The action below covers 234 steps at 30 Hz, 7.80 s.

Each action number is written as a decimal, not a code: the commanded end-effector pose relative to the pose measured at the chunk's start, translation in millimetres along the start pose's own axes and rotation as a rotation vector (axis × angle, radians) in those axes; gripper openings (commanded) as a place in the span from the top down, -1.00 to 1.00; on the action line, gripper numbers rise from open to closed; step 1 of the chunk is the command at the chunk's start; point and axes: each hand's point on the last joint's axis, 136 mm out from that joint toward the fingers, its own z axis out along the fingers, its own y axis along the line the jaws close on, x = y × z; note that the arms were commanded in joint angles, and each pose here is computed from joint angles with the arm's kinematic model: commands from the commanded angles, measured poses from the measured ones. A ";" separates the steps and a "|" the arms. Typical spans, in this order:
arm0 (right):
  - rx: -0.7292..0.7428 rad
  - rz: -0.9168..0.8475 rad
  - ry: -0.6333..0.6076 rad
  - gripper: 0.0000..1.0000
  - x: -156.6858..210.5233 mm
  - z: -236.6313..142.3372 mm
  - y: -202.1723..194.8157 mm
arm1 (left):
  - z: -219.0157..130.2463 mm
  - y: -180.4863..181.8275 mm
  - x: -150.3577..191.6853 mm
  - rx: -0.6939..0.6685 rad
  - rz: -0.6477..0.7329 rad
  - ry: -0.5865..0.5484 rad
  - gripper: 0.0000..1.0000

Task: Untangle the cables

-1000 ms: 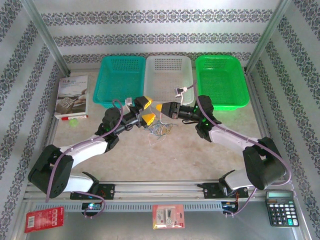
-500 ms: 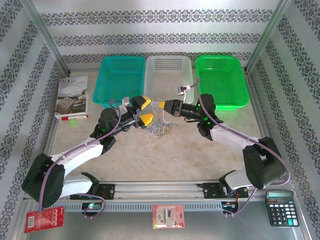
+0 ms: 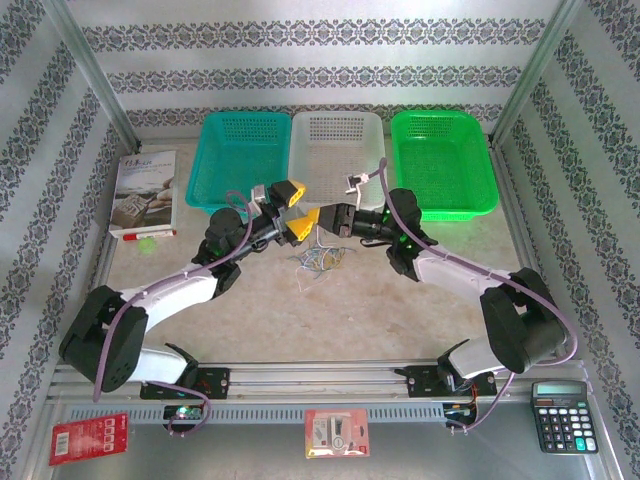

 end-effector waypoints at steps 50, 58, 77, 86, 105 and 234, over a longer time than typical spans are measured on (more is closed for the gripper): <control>-0.103 -0.059 0.090 1.00 42.2 -5.8 41.6 | -10.5 -15.0 -44.1 0.110 0.217 -0.159 1.00; -0.048 -0.022 0.082 0.55 43.9 -2.7 14.3 | -11.7 -52.5 -28.9 0.160 0.242 -0.117 1.00; 0.033 0.028 0.071 0.33 52.3 7.7 -32.1 | -3.1 -133.8 1.6 0.264 0.345 -0.011 1.00; 0.159 0.091 0.026 0.33 59.5 13.4 -93.5 | -6.0 -199.5 23.1 0.357 0.401 0.038 1.00; 0.264 0.248 -0.094 0.34 68.1 -7.8 -173.0 | -47.1 -291.8 -45.1 0.433 0.554 -0.143 1.00; 0.432 0.117 -0.075 0.04 47.2 -42.6 -115.5 | -23.6 -31.8 -235.1 -1.222 1.107 0.003 -1.00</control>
